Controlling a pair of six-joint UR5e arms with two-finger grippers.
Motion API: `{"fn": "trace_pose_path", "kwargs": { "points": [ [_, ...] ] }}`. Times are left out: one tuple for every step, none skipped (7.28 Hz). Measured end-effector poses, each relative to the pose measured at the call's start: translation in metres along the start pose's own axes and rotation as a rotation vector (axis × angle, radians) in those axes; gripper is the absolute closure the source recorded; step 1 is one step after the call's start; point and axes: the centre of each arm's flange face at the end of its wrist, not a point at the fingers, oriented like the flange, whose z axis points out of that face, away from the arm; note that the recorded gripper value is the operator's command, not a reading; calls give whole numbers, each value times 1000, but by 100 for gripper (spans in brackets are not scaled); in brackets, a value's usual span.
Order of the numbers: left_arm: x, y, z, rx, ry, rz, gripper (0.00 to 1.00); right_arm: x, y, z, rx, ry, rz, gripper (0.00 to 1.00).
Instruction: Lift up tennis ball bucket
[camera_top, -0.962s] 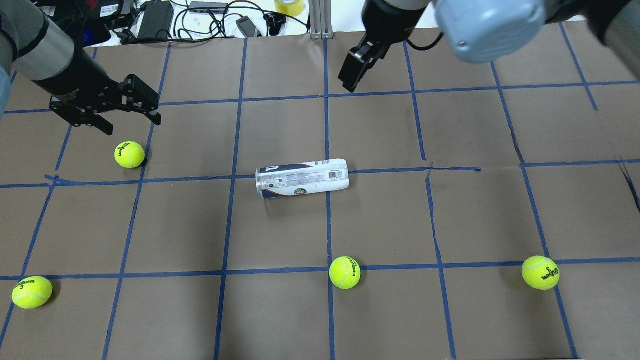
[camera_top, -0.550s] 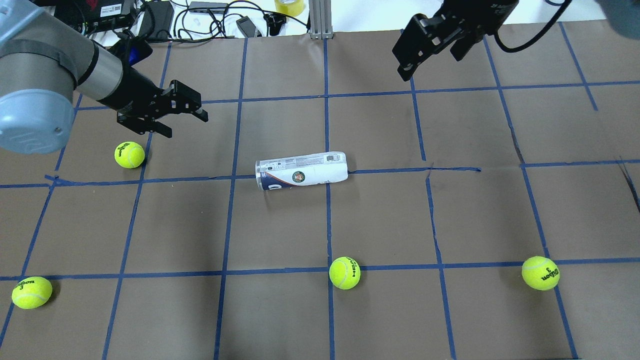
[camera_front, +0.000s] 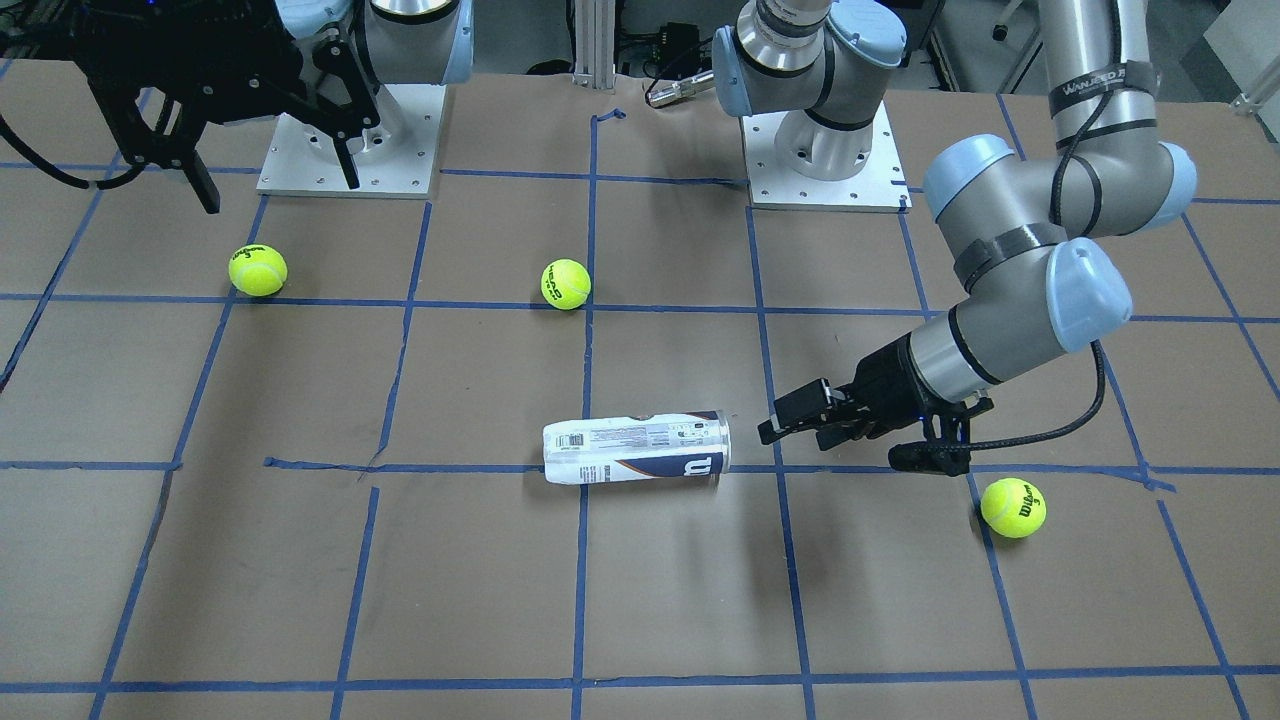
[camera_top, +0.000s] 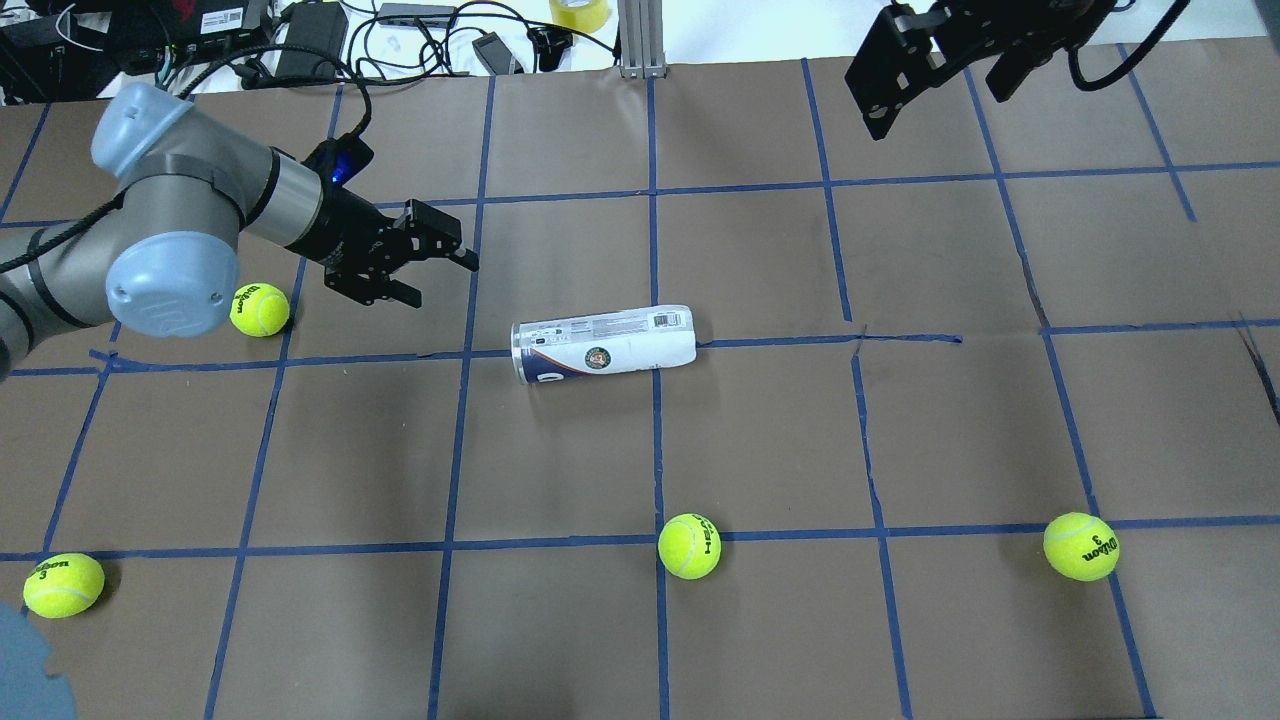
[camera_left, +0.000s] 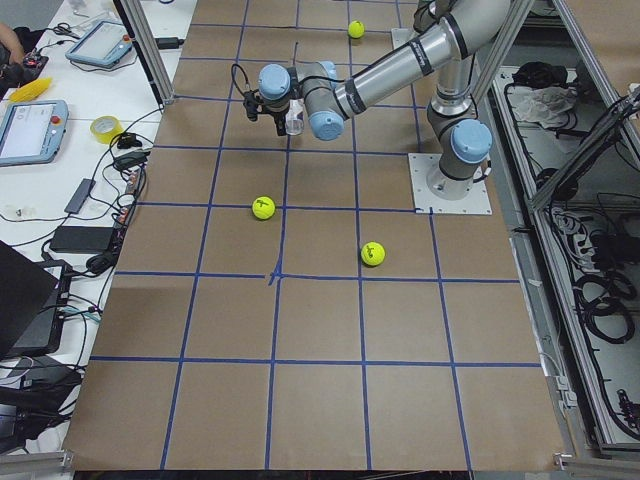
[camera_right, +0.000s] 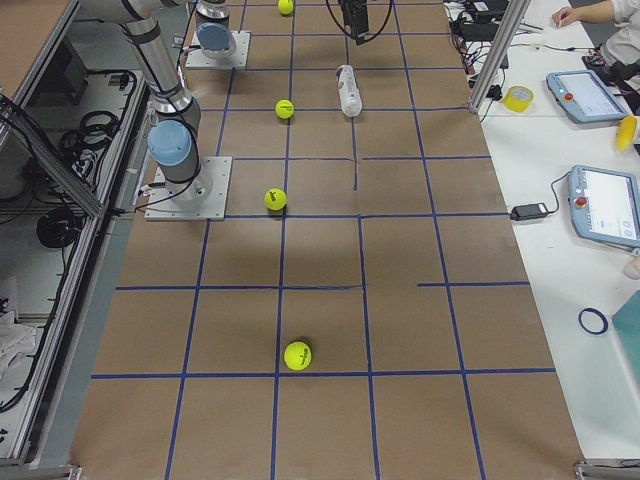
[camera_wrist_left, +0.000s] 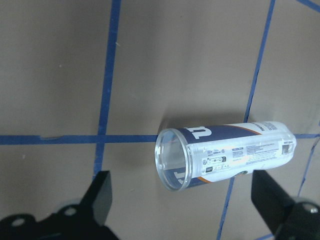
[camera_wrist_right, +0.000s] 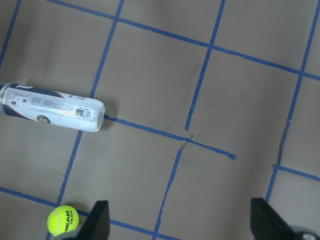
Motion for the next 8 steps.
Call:
{"fn": "trace_pose_path", "kwargs": {
  "points": [
    [0,2,20,-29,24,-1,0,2,-1,3,-7,9,7,0],
    [2,5,38,-61,36,1,0,5,-4,7,-11,13,17,0],
    [4,8,54,-90,50,-1,0,7,-6,11,-14,15,33,0],
    [6,13,68,-118,70,-5,0,11,-8,15,-20,16,52,0],
    [7,17,79,-139,81,-8,0,16,-8,18,-25,16,68,0],
    [8,20,85,-153,82,-9,0,24,-7,22,-38,15,85,0],
    [6,21,91,-165,80,-13,1,30,-5,30,-56,13,99,0],
    [4,22,96,-177,82,-19,3,33,-2,36,-69,12,109,0]
  ]
}}
